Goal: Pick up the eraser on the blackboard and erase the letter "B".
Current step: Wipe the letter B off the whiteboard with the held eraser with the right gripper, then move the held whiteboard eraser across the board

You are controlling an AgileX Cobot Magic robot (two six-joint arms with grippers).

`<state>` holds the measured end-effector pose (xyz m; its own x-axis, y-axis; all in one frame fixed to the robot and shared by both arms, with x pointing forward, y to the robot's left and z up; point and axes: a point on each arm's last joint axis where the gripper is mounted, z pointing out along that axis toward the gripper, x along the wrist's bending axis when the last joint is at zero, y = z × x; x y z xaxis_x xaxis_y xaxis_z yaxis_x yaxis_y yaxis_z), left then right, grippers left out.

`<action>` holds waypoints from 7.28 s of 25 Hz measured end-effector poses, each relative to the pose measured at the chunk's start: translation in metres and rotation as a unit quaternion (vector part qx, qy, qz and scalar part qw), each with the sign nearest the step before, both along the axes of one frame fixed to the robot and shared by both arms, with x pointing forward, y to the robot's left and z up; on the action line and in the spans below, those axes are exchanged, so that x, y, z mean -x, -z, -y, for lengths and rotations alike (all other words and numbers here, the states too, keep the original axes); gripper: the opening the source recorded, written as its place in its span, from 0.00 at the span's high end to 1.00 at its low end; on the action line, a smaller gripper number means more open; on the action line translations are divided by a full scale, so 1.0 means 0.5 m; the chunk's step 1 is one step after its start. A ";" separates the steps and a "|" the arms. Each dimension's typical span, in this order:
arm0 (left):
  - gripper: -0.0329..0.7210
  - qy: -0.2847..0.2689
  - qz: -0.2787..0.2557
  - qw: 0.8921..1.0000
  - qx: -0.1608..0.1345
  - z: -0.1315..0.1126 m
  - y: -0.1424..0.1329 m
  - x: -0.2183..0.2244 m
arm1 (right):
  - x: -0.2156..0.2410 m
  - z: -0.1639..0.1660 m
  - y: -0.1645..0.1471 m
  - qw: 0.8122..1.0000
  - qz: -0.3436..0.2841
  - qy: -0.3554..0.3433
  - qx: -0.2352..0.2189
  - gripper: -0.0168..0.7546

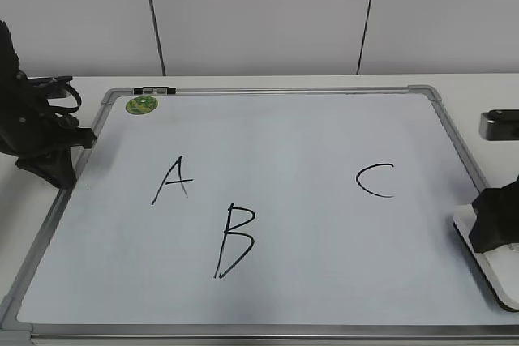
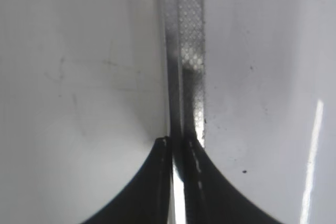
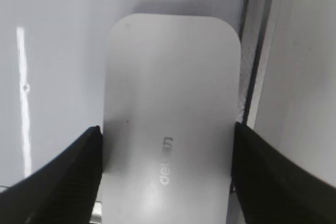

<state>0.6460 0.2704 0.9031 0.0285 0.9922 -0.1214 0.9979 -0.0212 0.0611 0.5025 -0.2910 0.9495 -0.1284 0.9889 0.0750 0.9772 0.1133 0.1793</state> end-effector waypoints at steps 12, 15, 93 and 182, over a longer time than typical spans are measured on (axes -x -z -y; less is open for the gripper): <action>0.94 0.000 0.000 1.000 0.000 0.000 0.000 0.000 | -0.039 -0.047 -0.075 0.994 0.016 -0.085 -0.067 0.27; 0.94 0.000 0.000 1.000 0.000 0.000 0.000 0.000 | -0.046 -0.096 -0.095 0.988 0.029 -0.133 -0.070 0.27; 0.95 -0.003 0.002 1.000 0.001 0.000 0.000 -0.001 | -0.062 -0.514 0.041 0.864 0.151 -0.476 0.071 0.27; 0.95 -0.003 0.004 1.000 0.001 0.000 0.000 -0.001 | -0.223 -0.423 -0.097 0.884 0.137 -0.442 0.066 0.28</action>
